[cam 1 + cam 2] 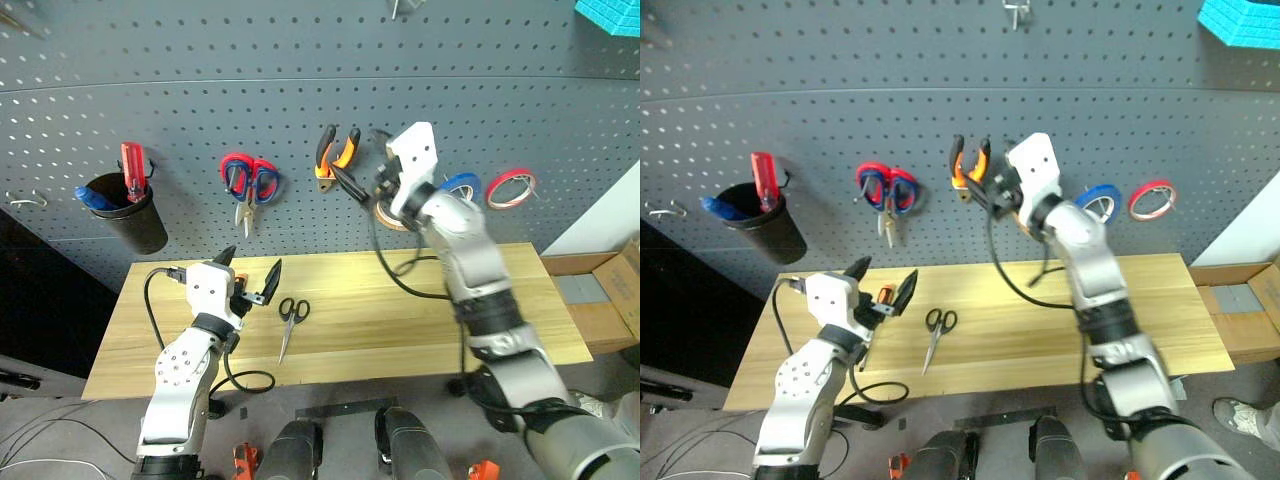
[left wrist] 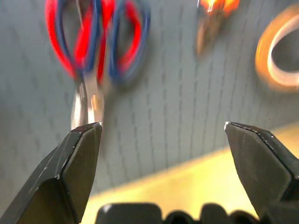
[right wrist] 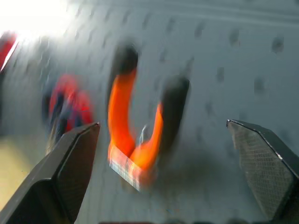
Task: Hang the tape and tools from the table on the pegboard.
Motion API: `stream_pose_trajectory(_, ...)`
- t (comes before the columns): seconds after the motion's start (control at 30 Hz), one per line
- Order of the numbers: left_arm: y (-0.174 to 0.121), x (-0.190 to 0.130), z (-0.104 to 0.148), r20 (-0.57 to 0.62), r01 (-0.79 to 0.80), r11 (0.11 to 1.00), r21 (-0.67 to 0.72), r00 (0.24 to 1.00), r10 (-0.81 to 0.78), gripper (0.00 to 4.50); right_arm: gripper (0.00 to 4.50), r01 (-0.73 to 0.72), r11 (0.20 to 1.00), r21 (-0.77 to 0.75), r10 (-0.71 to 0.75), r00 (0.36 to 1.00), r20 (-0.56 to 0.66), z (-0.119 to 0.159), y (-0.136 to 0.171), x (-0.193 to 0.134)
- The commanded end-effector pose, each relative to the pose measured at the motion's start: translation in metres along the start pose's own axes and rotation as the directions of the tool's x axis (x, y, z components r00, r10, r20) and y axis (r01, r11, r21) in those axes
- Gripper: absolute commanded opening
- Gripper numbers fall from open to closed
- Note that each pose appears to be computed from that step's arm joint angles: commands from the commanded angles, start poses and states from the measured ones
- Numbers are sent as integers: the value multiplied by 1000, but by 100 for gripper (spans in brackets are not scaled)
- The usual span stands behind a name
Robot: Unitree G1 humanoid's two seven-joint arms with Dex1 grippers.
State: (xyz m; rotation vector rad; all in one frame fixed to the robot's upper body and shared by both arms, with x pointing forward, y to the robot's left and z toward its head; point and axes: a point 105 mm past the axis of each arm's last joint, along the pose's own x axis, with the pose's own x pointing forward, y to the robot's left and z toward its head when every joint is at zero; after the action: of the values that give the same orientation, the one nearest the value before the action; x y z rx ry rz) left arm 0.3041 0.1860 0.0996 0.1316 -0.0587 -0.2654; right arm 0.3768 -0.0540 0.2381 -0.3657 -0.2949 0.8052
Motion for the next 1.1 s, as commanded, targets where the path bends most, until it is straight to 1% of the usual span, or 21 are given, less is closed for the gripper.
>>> stream_pose_trajectory(0.03,-4,-4,-15,-115,37,999,-27,993,-40,450,449,-196,980,-43,191,977,-95,8,21,-30)
stream_pose_trajectory(0.1,-7,-5,-21,-138,62,998,-27,988,-65,450,449,-239,971,7,238,963,-125,4,27,-43)
stream_pose_trajectory(0.13,-9,-6,-27,-172,72,997,-31,982,-76,450,449,-247,968,37,249,959,-137,0,30,-47)
stream_pose_trajectory(0.17,-10,-8,-36,-230,81,996,-43,969,-89,450,449,-267,962,64,274,948,-163,-6,37,-51)
stream_pose_trajectory(0.2,-11,-9,-43,-271,83,996,-46,958,-92,450,449,-315,945,88,326,924,-199,-14,49,-56)
stream_pose_trajectory(0.23,-12,-10,-50,-316,84,995,-44,944,-94,450,449,-384,916,118,401,884,-239,-23,65,-64)
stream_pose_trajectory(0.27,-14,-12,-61,-386,92,995,-37,917,-99,450,449,-450,881,148,473,834,-283,-32,82,-73)
stream_pose_trajectory(0.3,-16,-15,-70,-445,102,994,-25,890,-102,450,449,-492,853,171,521,792,-320,-41,96,-80)
stream_pose_trajectory(0.33,-17,-17,-76,-491,106,994,-18,866,-101,450,449,-510,838,191,544,766,-341,-48,106,-83)
stream_pose_trajectory(0.37,-18,-20,-82,-542,99,995,-23,835,-95,450,449,-506,840,198,543,765,-347,-52,113,-82)
stream_pose_trajectory(0.4,-19,-20,-85,-569,85,996,-18,818,-80,450,449,-487,850,198,526,777,-346,-57,119,-76)
stream_pose_trajectory(0.47,-23,-19,-91,-619,67,997,-30,782,-71,450,449,-393,894,216,447,822,-354,-70,124,-61)
stream_pose_trajectory(0.57,-31,-13,-93,-636,64,997,-51,768,-82,450,449,-315,922,224,376,866,-329,-75,129,-48)
stream_pose_trajectory(0.67,-41,-6,-97,-652,78,995,-57,752,-96,450,449,-265,933,243,334,891,-308,-80,131,-43)
stream_pose_trajectory(0.73,-45,-5,-105,-684,87,994,-65,721,-108,450,449,-254,936,246,325,891,-318,-85,134,-44)
stream_pose_trajectory(0.83,-45,-4,-115,-727,72,996,-56,681,-90,450,449,-250,938,241,322,886,-335,-90,134,-47)
stream_pose_trajectory(0.9,-43,-2,-119,-735,61,997,-37,674,-69,450,449,-241,939,246,316,888,-335,-90,133,-49)
stream_pose_trajectory(1.1,-52,7,-135,-793,87,996,-22,606,-71,450,449,-182,936,302,284,896,-341,-95,121,-54)
